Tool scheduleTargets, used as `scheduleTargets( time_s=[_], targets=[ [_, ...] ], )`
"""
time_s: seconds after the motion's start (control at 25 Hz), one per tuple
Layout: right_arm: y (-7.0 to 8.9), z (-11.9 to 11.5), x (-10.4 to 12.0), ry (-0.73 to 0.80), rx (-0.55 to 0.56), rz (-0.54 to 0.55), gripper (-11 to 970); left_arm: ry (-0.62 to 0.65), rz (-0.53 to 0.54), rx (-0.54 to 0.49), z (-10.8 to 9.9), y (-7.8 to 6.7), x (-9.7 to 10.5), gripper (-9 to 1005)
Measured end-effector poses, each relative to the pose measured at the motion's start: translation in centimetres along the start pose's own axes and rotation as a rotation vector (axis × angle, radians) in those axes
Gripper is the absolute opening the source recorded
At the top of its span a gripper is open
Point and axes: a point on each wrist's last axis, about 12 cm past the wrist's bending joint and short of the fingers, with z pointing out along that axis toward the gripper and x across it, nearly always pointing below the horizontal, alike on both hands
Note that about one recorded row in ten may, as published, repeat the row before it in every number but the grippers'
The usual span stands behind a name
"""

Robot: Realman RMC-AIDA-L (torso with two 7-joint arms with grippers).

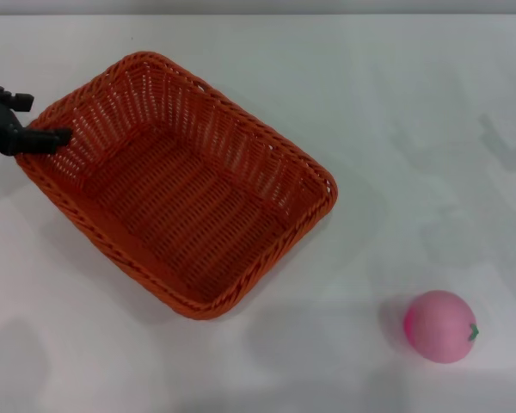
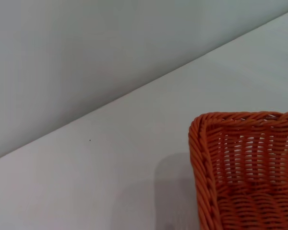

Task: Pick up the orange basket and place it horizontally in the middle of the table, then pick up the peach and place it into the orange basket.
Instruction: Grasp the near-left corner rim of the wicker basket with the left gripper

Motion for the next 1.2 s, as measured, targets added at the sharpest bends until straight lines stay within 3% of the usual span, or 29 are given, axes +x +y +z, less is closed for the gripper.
scheduleTargets(
  time_s=[0.24, 0.56, 0.76, 1.0, 1.2],
  targets=[
    [0.0, 0.0, 0.0, -0.004, -0.002, 0.003, 869, -0.008, 0.025, 0.007, 0.4, -0.3, -0.2, 862],
    [0.1, 0.3, -0.1, -0.008, -0.008, 0.005, 868, 0.000, 0.052, 0.042, 1.1, -1.1, -0.6, 775],
    [0.2, 0.3, -0.1, -0.008, -0.009, 0.010, 868, 0.005, 0.044, 0.042, 1.1, -1.1, -0.4, 537],
    [0.2, 0.3, -0.1, -0.006, -0.007, 0.011, 867, -0.001, 0.041, 0.038, 1.1, -1.1, -0.4, 496],
    [0.2, 0.4, -0.1, -0.010, -0.011, 0.011, 867, -0.010, 0.034, 0.032, 1.0, -1.0, -0.3, 318]
  ],
)
